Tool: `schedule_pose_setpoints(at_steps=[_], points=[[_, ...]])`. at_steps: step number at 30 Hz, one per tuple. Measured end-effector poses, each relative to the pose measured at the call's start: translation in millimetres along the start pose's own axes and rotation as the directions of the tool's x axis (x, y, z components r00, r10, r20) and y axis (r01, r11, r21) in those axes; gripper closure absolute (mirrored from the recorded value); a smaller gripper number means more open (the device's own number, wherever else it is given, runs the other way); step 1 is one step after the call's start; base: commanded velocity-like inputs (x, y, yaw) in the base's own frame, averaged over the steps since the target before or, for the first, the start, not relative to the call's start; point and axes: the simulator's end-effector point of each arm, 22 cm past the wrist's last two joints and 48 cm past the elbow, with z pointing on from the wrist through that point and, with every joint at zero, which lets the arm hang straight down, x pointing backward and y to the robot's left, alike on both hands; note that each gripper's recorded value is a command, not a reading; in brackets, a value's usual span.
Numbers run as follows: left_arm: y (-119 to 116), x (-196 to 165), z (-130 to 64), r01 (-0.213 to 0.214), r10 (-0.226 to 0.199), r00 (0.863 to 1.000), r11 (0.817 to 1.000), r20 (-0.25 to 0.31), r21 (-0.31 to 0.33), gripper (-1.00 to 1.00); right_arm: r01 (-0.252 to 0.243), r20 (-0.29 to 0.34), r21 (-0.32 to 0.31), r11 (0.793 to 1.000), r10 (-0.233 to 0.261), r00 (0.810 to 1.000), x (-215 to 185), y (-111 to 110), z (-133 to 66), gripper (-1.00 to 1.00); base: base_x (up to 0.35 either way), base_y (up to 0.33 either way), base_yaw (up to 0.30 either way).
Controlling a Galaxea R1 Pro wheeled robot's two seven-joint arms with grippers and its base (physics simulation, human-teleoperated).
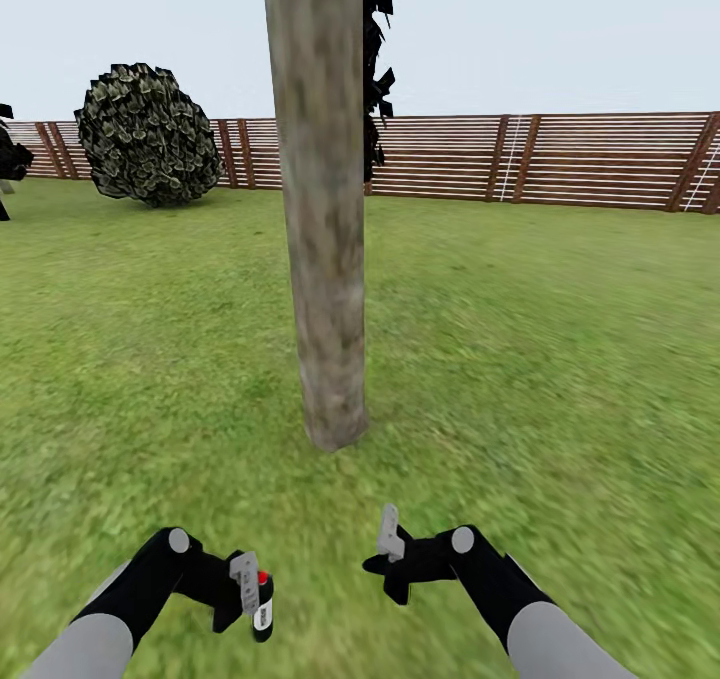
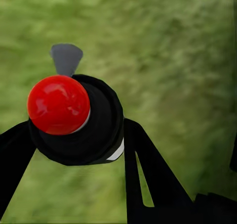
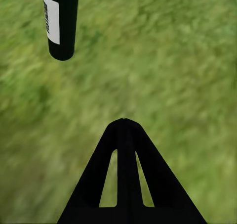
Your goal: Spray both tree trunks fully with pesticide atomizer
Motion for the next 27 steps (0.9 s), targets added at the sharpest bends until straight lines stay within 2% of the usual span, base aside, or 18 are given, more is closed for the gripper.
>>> schedule_pose_setpoints(at_steps=[6,12,16,21,27], points=[[-13.4,-20.6,16.0,-0.055,0.055,0.998,0.998,-0.001,0.032,1.0,0.004,0.016,-0.011,1.0,-0.004,1.0,-10.3,4.9,5.9,1.0,0.0,0.0,0.0],[-20.4,-35.3,24.2,-0.073,0.073,0.997,0.996,0.015,0.045,1.0,0.016,0.025,-0.004,1.0,-0.016,1.0,-17.3,2.1,5.8,1.0,0.0,0.0,0.0],[-23.0,-44.2,29.1,-0.085,0.084,0.996,0.995,0.024,0.044,1.0,0.019,0.029,-0.004,1.0,-0.018,0.999,-20.0,2.4,6.7,1.0,0.0,0.0,0.0],[-26.6,-56.4,38.7,-0.127,0.127,0.992,0.991,0.017,0.038,1.0,0.019,0.032,-0.005,1.0,-0.019,0.999,-21.9,3.1,7.7,1.0,0.0,0.0,0.0],[-24.8,-71.3,43.3,-0.145,0.145,0.989,0.989,0.032,0.018,1.0,0.024,0.033,-0.008,1.0,-0.023,0.999,-23.1,4.2,8.6,1.0,0.0,0.0,0.0]])
